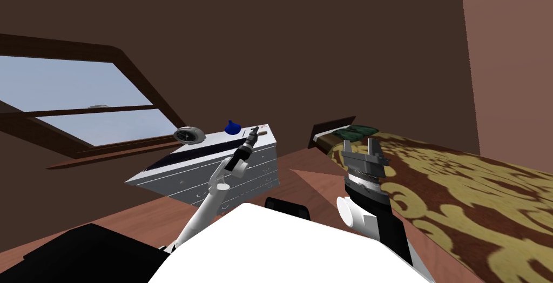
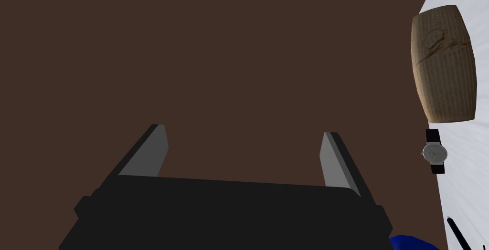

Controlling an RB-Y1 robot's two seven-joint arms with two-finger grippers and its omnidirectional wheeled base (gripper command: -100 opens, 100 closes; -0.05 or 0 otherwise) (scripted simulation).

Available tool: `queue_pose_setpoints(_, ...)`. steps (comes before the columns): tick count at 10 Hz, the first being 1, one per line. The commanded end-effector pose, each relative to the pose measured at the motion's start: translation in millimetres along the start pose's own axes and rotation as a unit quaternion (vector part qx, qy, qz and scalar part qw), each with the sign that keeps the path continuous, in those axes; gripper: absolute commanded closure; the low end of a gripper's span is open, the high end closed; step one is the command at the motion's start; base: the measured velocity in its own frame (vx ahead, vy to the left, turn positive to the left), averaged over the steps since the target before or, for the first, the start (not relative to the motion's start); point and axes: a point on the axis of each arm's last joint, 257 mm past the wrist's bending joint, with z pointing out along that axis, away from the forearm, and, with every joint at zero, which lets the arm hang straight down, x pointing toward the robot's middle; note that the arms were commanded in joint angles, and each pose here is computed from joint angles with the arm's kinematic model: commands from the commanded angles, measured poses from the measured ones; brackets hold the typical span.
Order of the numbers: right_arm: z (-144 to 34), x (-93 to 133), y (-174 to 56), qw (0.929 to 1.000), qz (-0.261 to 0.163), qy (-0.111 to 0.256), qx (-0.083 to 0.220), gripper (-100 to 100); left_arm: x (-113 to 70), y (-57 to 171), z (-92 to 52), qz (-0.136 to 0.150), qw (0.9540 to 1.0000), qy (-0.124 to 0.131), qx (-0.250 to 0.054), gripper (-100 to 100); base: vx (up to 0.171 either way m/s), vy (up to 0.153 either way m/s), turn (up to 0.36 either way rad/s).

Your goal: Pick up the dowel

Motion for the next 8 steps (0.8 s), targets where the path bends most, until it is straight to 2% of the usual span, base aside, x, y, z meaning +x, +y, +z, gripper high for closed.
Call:
queue_pose_setpoints(1, 0.0, 0.0, 0.0, 1.0000, 0.000, 0.000, 0.000, 0, -8.5, 4.0, 9.8, 0.007, 0.9999, -0.001, -0.013, -100, -0.010, -0.053, -0.003)
queue_pose_setpoints(2, 0.0, 0.0, 0.0, 1.0000, 0.000, 0.000, 0.000, 0, -9.0, 13.4, 9.4, 0.007, 0.9995, -0.002, -0.032, -100, -0.011, -0.051, 0.000)
queue_pose_setpoints(3, 0.0, 0.0, 0.0, 1.0000, 0.000, 0.000, 0.000, 0, -9.2, 16.1, 9.2, 0.007, 0.9993, -0.002, -0.037, -100, -0.003, -0.023, 0.003)
queue_pose_setpoints(4, 0.0, 0.0, 0.0, 1.0000, 0.000, 0.000, 0.000, 0, -17.6, 14.6, 18.4, 0.011, 0.9990, -0.005, -0.043, -100, 0.003, -0.032, 0.001)
queue_pose_setpoints(6, 0.0, 0.0, 0.0, 1.0000, 0.000, 0.000, 0.000, 0, -18.2, 24.3, 17.4, 0.011, 0.9980, -0.006, -0.062, -100, 0.000, -0.027, 0.001)
queue_pose_setpoints(7, 0.0, 0.0, 0.0, 1.0000, 0.000, 0.000, 0.000, 0, -27.7, 23.7, 26.3, 0.014, 0.9974, -0.011, -0.070, -100, 0.001, -0.036, 0.006)
queue_pose_setpoints(8, 0.0, 0.0, 0.0, 1.0000, 0.000, 0.000, 0.000, 0, -28.3, 31.3, 25.1, 0.014, 0.9962, -0.012, -0.085, -100, 0.004, -0.039, 0.003)
